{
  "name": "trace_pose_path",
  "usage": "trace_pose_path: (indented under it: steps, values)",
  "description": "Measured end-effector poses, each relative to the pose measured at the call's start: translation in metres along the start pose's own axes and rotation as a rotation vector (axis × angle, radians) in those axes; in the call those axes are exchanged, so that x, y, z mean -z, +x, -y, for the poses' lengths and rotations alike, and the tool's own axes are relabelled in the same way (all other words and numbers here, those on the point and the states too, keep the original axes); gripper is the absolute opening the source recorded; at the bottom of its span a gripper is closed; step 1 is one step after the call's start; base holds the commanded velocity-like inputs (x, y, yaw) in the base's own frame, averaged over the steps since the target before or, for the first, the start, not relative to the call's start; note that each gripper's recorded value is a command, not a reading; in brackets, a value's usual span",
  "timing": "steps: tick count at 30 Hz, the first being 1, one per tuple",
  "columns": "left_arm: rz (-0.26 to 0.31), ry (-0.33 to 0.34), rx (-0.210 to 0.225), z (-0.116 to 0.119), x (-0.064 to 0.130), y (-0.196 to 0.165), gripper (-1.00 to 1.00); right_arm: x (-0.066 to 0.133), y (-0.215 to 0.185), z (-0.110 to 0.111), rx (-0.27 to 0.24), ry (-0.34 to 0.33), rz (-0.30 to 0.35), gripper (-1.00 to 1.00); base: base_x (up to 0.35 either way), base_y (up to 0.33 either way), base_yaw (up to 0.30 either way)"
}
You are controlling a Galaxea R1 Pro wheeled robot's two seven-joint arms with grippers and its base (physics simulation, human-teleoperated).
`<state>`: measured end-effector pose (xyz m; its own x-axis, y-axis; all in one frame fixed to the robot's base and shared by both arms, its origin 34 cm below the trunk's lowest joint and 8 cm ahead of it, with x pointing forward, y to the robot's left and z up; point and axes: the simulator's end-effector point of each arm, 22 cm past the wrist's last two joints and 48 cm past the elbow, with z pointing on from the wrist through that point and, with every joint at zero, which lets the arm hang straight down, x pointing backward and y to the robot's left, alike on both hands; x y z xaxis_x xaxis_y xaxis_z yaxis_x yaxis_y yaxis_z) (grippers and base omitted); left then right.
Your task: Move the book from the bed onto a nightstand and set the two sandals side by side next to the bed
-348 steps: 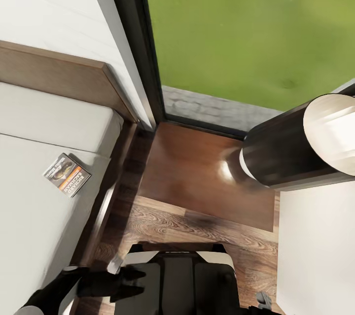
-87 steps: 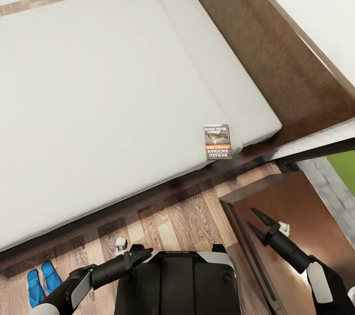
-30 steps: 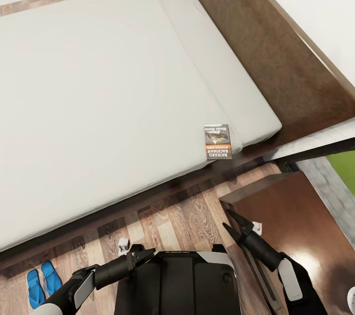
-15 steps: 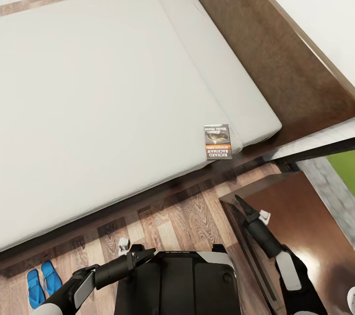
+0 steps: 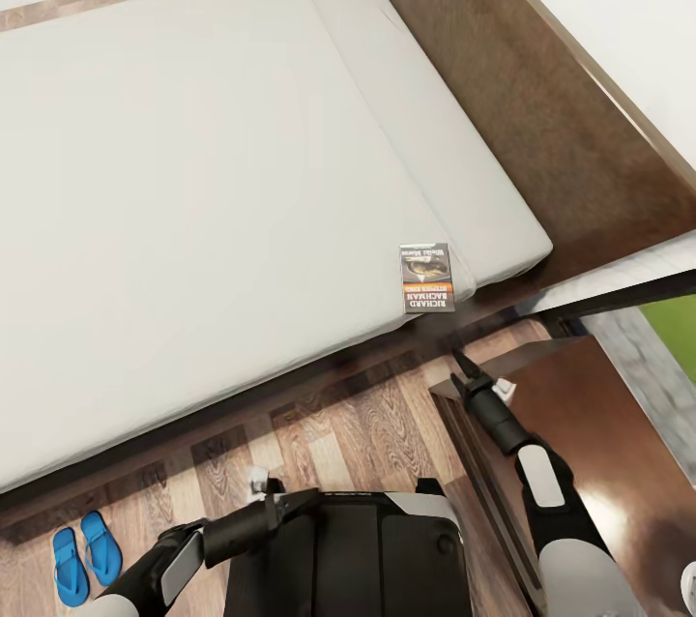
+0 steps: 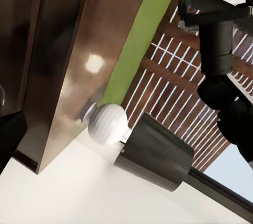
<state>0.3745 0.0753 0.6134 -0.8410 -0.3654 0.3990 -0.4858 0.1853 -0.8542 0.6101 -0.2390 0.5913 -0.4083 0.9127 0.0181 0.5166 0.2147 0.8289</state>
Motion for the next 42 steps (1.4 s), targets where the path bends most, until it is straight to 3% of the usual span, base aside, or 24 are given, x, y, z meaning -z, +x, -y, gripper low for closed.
trace_pose_path:
  steps: [10, 14, 18, 25, 32, 42]
  values:
    - [0.000, 0.005, 0.002, 0.002, -0.004, 0.001, 1.00, -0.004, -0.003, 0.003, 0.011, 0.006, 0.035, 1.00, 0.000, 0.000, 0.000]
    - [-0.003, 0.022, 0.008, 0.007, -0.013, 0.006, 1.00, -0.031, -0.032, -0.041, -0.016, -0.096, 0.092, 1.00, 0.000, 0.000, 0.000]
    - [-0.004, 0.027, 0.010, 0.009, -0.016, 0.007, 1.00, -0.036, -0.044, -0.060, -0.064, -0.155, 0.127, 1.00, 0.000, 0.000, 0.000]
    - [-0.007, 0.027, 0.009, 0.009, -0.017, 0.008, 1.00, -0.041, -0.038, -0.065, -0.056, -0.163, 0.116, 1.00, 0.000, 0.000, 0.000]
    - [-0.015, 0.024, 0.008, 0.008, -0.018, 0.010, 1.00, -0.039, -0.053, -0.049, 0.024, -0.118, 0.227, 1.00, 0.000, 0.000, 0.000]
    - [-0.016, 0.024, 0.008, 0.008, -0.018, 0.011, 1.00, -0.037, -0.057, -0.046, 0.036, -0.112, 0.254, 1.00, 0.000, 0.000, 0.000]
